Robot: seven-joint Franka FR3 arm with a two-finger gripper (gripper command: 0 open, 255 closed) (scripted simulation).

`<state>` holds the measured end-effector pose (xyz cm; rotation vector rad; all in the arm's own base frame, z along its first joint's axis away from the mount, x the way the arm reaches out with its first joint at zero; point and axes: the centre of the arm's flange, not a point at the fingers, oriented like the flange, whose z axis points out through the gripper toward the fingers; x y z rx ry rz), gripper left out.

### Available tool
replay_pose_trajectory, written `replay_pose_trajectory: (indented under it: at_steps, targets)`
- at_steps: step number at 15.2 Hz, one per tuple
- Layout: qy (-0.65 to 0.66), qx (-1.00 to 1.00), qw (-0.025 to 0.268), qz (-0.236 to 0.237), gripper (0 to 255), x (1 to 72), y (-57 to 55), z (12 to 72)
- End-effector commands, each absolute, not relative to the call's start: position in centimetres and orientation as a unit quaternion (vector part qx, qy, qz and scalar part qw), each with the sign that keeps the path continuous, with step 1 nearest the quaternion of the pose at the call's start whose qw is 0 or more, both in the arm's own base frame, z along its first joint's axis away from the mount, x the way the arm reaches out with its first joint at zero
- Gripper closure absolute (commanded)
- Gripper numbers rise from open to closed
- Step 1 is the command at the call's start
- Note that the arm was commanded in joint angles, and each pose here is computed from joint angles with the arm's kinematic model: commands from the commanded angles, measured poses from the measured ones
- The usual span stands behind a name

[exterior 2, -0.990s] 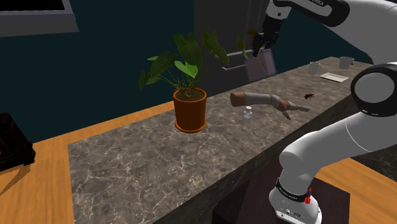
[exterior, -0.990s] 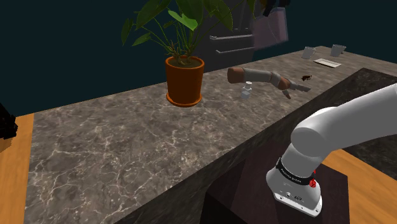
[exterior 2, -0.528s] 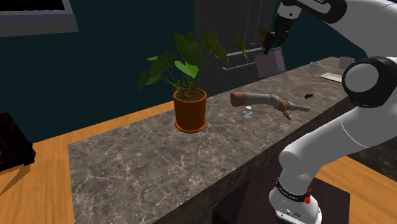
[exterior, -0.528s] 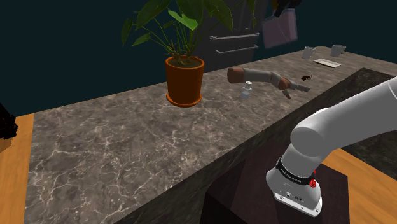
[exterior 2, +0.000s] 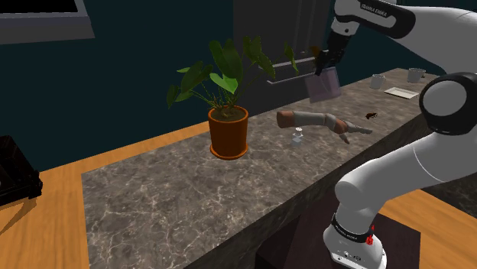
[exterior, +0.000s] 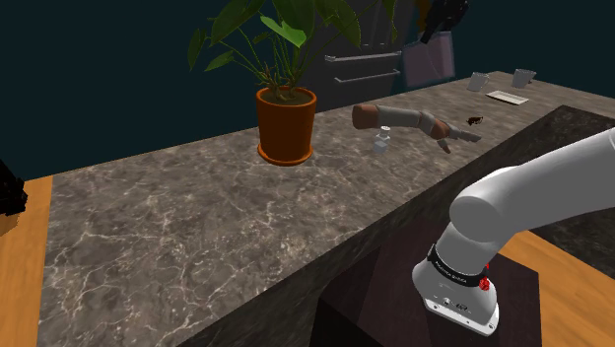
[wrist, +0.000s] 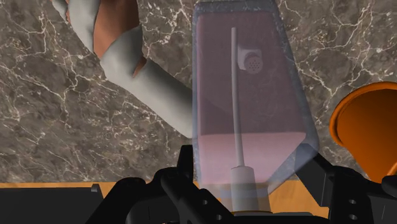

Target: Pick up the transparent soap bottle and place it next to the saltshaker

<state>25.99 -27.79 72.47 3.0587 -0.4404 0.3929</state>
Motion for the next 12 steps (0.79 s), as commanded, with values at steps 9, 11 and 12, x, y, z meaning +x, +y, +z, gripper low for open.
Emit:
replay_pose_trajectory:
  at_steps: [9,11,12]
  targets:
    - [-0.141,0.982,0.013,0.126,255,26.0,-27.8,67.1]
    - [-0.141,0.982,0.013,0.126,255,26.0,-27.8,66.1]
    - [-0.141,0.982,0.013,0.126,255,26.0,-27.8,65.5]
